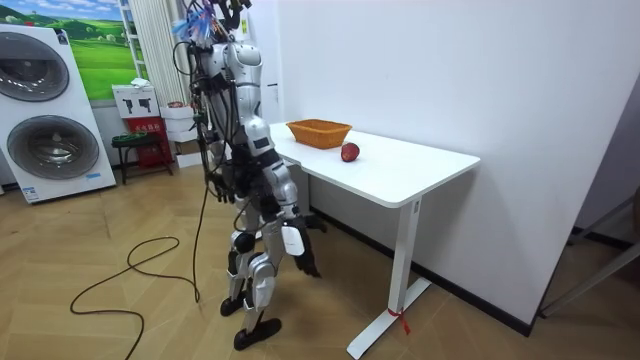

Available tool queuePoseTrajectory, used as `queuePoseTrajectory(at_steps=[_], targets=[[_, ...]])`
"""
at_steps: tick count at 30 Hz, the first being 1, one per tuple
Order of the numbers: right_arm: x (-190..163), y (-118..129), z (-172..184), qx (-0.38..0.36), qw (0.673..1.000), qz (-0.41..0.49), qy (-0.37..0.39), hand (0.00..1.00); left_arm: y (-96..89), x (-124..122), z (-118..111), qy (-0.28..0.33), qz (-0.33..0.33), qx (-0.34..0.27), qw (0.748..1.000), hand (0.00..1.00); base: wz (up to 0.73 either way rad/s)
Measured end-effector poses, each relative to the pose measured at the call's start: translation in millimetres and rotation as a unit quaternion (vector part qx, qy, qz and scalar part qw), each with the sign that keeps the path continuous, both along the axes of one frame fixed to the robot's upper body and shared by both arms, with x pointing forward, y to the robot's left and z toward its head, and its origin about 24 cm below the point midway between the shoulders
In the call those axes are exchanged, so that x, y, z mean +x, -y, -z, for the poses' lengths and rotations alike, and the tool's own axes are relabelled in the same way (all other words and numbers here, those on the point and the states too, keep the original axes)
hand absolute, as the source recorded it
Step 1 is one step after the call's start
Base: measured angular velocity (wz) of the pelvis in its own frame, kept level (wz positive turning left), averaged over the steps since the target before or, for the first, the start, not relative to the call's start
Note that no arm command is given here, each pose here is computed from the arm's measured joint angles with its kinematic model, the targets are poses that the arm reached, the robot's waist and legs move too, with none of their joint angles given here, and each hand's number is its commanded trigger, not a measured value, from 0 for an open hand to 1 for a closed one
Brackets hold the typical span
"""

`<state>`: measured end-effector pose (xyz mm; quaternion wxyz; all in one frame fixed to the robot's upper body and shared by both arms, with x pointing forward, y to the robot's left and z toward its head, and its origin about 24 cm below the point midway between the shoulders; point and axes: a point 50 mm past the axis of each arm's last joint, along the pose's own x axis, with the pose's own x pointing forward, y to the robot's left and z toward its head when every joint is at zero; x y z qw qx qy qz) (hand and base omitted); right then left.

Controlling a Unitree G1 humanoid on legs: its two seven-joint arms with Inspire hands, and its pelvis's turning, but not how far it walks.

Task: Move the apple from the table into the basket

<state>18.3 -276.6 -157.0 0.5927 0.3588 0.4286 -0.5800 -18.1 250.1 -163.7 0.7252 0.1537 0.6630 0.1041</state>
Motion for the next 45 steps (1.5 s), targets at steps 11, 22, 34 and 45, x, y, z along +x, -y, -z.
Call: queuePoseTrajectory(at_steps=[11, 22, 34, 45], targets=[[39, 47, -42, -0.120, 0.978, 0.166, 0.041, 0.00, -15.3, 3, -7, 0.032, -0.011, 0.046, 0.998, 0.00, -0.01], [80, 73, -107, -0.292, 0.937, 0.190, 0.025, 0.00, -17.0, 0, -8, 0.034, -0.010, 0.061, 0.998, 0.00, 0.02], [116, 79, -210, -0.604, 0.788, 0.104, 0.058, 0.00, -16.3, 9, -8, 0.043, 0.020, 0.058, 0.997, 0.00, 0.00], [163, 24, -210, -0.660, 0.717, -0.172, 0.145, 0.00, -9.4, 18, -6, 0.045, 0.069, 0.047, 0.995, 0.00, -0.01]])
